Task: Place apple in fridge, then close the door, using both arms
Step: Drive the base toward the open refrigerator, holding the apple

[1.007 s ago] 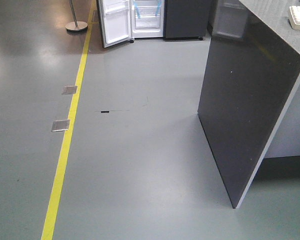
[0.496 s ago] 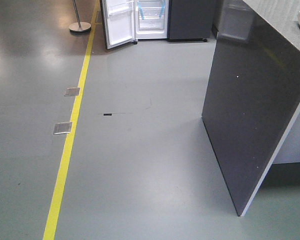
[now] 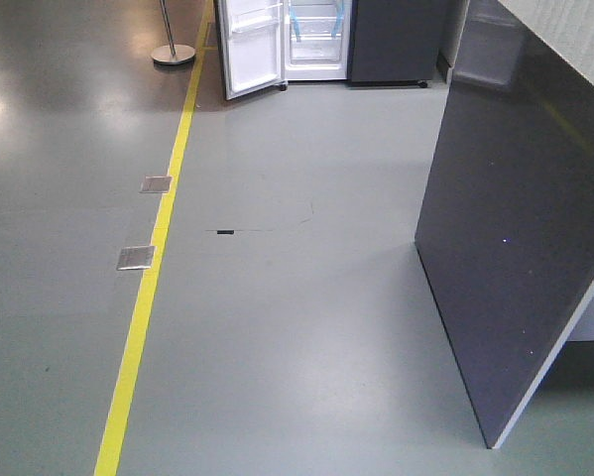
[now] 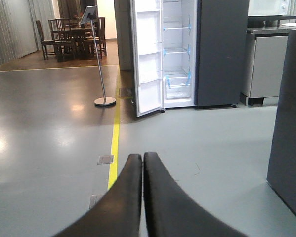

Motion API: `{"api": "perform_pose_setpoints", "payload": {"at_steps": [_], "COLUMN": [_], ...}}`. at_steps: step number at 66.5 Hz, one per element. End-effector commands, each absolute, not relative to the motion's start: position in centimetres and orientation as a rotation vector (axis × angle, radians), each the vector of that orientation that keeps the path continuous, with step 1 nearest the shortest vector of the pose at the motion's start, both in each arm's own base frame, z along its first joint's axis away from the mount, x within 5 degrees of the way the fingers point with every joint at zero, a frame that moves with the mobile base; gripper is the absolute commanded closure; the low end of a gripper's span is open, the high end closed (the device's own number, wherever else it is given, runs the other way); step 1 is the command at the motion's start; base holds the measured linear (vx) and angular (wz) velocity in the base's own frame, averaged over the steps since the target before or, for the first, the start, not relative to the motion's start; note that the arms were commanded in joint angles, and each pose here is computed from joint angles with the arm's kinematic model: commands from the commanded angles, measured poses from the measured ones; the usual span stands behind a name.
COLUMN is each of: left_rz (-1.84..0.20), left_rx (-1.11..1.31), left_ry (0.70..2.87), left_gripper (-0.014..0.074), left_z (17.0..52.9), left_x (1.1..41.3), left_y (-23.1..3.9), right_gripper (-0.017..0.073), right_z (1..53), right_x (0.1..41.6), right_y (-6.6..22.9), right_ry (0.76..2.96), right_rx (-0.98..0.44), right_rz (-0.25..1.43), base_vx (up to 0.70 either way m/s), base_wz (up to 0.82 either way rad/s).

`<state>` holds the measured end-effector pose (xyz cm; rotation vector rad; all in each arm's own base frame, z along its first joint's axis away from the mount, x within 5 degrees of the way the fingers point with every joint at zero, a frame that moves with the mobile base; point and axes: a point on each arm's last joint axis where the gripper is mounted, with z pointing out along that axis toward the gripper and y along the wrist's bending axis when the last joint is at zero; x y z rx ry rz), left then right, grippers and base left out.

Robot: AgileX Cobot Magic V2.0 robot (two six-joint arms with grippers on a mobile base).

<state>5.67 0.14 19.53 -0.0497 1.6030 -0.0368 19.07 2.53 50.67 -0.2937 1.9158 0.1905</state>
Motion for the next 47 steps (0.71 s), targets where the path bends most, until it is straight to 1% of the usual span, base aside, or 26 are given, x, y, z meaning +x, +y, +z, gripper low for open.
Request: {"api": "perform_pose_setpoints", "payload": {"at_steps": [1,47], "left_rz": [-0.052,-0.052], "left_rx": [-0.037,-0.037], "left_ry": [1.551,1.551], "left_gripper": [0.0601,0.0601], "left_z": [19.61,19.61], "left_x": [5.68,5.68], "left_y": [-0.01,-0.01], "right_gripper": [0.041,0.041], "right_z": [52.53,52.53], "right_x": [18.28,18.28], "right_y": [2.43,2.43], "right_ry": [1.792,1.792], "right_rx": [-0.271,-0.271], "right_rz": [0.18,0.18], "base_vx": [0.07,0.08], "base_wz": [0.06,0.03]}}
